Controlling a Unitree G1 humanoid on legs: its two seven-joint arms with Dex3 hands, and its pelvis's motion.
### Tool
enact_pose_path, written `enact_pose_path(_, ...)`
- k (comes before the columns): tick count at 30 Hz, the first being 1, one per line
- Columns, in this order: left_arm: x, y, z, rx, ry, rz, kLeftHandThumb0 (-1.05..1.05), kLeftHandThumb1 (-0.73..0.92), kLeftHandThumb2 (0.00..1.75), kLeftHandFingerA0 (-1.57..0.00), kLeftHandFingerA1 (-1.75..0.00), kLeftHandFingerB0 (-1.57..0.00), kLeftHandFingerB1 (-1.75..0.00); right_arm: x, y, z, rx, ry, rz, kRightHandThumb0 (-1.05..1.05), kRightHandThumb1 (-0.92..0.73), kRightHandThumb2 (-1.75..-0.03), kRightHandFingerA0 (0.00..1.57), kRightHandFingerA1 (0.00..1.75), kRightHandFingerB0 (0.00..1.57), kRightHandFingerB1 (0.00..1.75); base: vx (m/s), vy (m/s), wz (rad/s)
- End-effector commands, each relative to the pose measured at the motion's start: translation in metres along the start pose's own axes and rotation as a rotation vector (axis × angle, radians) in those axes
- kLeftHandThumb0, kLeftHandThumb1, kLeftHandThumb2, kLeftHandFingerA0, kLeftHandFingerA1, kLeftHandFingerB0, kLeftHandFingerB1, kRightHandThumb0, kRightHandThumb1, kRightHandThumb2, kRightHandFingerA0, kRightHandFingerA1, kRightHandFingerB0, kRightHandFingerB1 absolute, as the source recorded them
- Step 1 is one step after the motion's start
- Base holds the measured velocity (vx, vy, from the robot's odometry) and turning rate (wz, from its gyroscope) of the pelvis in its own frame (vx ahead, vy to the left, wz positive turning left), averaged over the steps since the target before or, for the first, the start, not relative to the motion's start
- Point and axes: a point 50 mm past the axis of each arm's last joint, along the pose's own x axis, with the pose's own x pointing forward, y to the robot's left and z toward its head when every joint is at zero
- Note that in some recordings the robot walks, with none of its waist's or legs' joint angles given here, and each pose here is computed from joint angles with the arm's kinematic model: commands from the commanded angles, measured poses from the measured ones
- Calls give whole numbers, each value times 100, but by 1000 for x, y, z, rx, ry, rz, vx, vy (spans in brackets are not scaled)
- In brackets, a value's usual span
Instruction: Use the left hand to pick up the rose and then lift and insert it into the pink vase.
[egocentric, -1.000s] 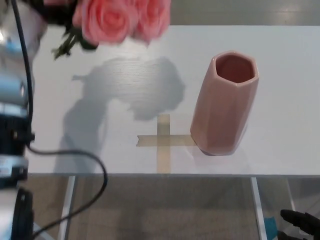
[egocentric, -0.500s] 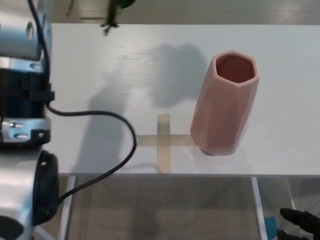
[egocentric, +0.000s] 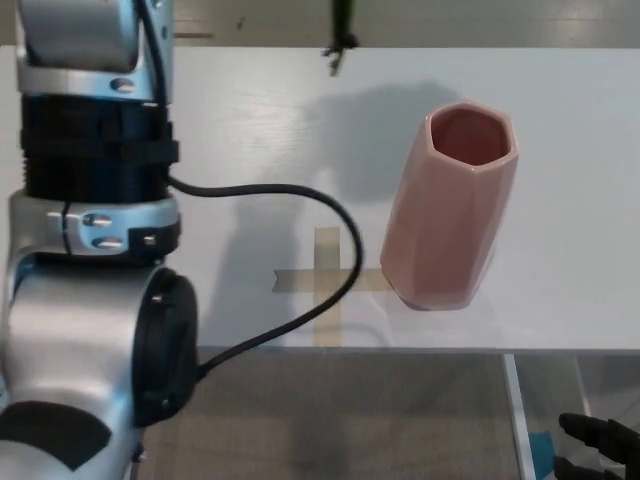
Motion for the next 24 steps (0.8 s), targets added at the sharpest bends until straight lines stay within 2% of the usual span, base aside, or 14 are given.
enact_pose_path(1, 7, -38, 19, -229, 101, -106, -19, 78, 70, -94, -155, -82, -81, -3, -4, -9, 4, 35, 0, -23, -63, -58, 61, 50, 56, 47, 0, 0, 0)
enact_pose_path(6, 11, -55, 21, -160, 111, -161, -15, 77, 71, -95, -155, -82, -83, -3, -3, -7, 5, 33, 6, -23, -63, -58, 61, 50, 55, 47, 0, 0, 0)
enact_pose_path(21, 16, -81, 28, -206, 141, -196, -14, 76, 71, -92, -156, -81, -86, -2, -3, -5, -6, 20, 1, -23, -63, -58, 61, 50, 55, 47, 0, 0, 0)
enact_pose_path(22, 16, -83, 31, -202, 138, -210, -15, 74, 72, -95, -158, -81, -90, -2, -3, -5, -13, 20, 0, -23, -63, -58, 61, 50, 55, 47, 0, 0, 0)
enact_pose_path(23, 16, -84, 33, -199, 136, -221, -18, 58, 99, -117, -131, -79, -88, -2, -3, -5, -16, 21, 0, -23, -63, -58, 61, 50, 56, 47, 0, 0, 0)
enact_pose_path(24, 16, -84, 33, -198, 135, -222, -18, 58, 99, -117, -131, -79, -88, -2, -3, -5, -16, 21, 0, -23, -63, -58, 61, 50, 56, 47, 0, 0, 0)
